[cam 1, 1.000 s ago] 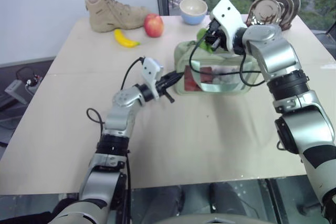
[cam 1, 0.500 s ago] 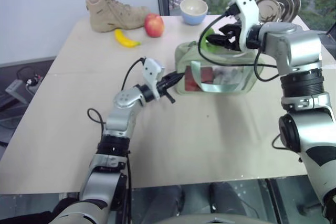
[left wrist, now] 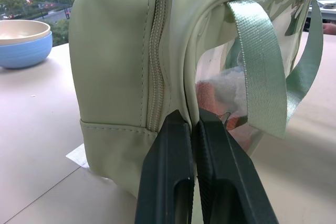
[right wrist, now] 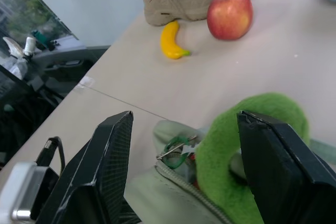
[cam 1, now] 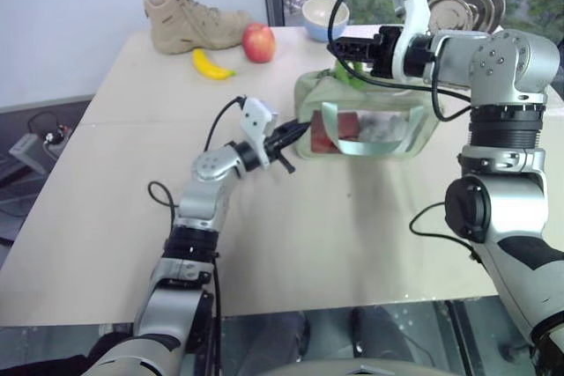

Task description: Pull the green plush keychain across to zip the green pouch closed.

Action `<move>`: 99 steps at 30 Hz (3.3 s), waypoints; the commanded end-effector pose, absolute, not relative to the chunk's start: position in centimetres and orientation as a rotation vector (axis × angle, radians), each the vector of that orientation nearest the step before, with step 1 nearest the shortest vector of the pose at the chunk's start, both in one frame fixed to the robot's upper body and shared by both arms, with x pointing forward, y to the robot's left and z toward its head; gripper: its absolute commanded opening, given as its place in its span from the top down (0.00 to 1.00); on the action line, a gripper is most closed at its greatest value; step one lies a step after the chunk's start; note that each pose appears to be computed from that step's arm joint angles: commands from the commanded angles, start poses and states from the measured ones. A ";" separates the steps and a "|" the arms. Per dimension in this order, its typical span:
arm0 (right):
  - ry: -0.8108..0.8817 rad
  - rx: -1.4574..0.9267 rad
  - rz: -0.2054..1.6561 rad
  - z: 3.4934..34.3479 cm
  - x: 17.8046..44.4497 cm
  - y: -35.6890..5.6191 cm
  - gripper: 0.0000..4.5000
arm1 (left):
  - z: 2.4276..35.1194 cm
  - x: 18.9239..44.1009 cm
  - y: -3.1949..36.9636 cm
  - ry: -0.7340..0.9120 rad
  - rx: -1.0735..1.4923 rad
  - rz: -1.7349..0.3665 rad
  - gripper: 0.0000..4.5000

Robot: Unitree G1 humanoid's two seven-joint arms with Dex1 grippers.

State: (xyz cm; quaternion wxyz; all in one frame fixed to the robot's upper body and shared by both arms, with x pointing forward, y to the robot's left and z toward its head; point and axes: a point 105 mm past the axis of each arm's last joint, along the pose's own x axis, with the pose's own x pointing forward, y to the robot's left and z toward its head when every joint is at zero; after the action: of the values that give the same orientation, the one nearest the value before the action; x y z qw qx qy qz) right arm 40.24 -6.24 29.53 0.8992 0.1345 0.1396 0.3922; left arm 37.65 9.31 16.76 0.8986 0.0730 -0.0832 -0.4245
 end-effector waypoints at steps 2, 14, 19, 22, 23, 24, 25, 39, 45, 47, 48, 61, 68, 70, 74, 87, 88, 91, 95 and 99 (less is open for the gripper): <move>0.243 0.286 0.828 31.1 39.4 -6.2 0.29 | 18.1 37.4 8.6 -0.228 0.180 -0.902 1.00; 0.276 0.291 0.769 29.5 40.3 -6.6 0.29 | 17.9 37.0 8.4 -0.229 0.195 -0.921 1.00; 0.260 0.321 0.770 29.6 40.9 -6.3 0.29 | 17.9 37.0 8.4 -0.236 0.203 -0.919 1.00; 0.270 0.299 0.766 29.2 41.2 -6.0 0.29 | 17.9 36.9 8.3 -0.237 0.207 -0.917 1.00; 0.278 0.287 0.758 28.9 41.4 -6.0 0.29 | 17.9 36.9 8.3 -0.238 0.211 -0.916 1.00; 0.283 0.278 0.755 28.7 41.5 -5.9 0.29 | 17.9 36.9 8.4 -0.239 0.215 -0.915 1.00; 0.288 0.266 0.752 28.5 41.5 -5.9 0.41 | 17.9 36.9 8.3 -0.240 0.219 -0.914 1.00; 0.112 0.207 0.719 30.9 42.0 -6.9 0.99 | 17.0 37.2 8.4 -0.235 0.223 -0.877 1.00; -0.066 -0.018 0.618 32.7 41.0 -8.3 0.99 | 16.6 37.7 9.0 -0.210 0.204 -0.820 1.00; -0.129 -0.113 0.571 33.1 40.7 -8.8 0.99 | 16.4 38.2 9.4 -0.194 0.204 -0.790 1.00; -0.152 -0.157 0.548 33.4 40.6 -9.0 0.99 | 16.3 38.4 9.6 -0.184 0.209 -0.778 1.00; -0.298 -0.456 0.331 33.7 38.7 -12.3 0.99 | 15.2 39.6 11.0 -0.115 0.185 -0.670 1.00; -0.144 -0.196 0.576 31.8 37.7 -8.4 0.87 | 15.9 39.3 9.8 -0.161 0.213 -0.723 1.00; -0.100 -0.156 0.631 31.3 37.7 -7.3 0.70 | 15.9 39.2 9.5 -0.173 0.236 -0.735 1.00; 0.046 0.160 0.624 31.8 40.0 -6.0 0.61 | 16.1 38.8 9.0 -0.206 0.280 -0.753 1.00; 0.402 0.365 0.662 30.7 43.8 -3.8 0.43 | 16.2 37.0 7.9 -0.305 0.415 -0.762 1.00; 0.415 0.360 0.665 30.6 43.8 -3.6 0.43 | 16.4 36.8 7.9 -0.324 0.436 -0.760 1.00; 0.437 0.353 0.686 30.6 43.5 -3.3 0.43 | 16.4 36.3 7.8 -0.347 0.463 -0.754 1.00; 0.437 0.350 0.716 31.1 43.3 -2.7 0.43 | 15.9 35.6 7.4 -0.356 0.500 -0.770 1.00; 0.445 0.302 0.727 30.7 43.2 -2.0 0.43 | 15.7 35.2 7.1 -0.363 0.508 -0.779 1.00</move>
State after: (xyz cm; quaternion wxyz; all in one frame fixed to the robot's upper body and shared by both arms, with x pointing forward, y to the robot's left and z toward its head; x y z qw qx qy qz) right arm 43.49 -2.72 28.09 0.8937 0.1629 0.2513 0.3340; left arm 35.99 8.22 15.41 0.8923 0.2297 -0.1592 -0.3546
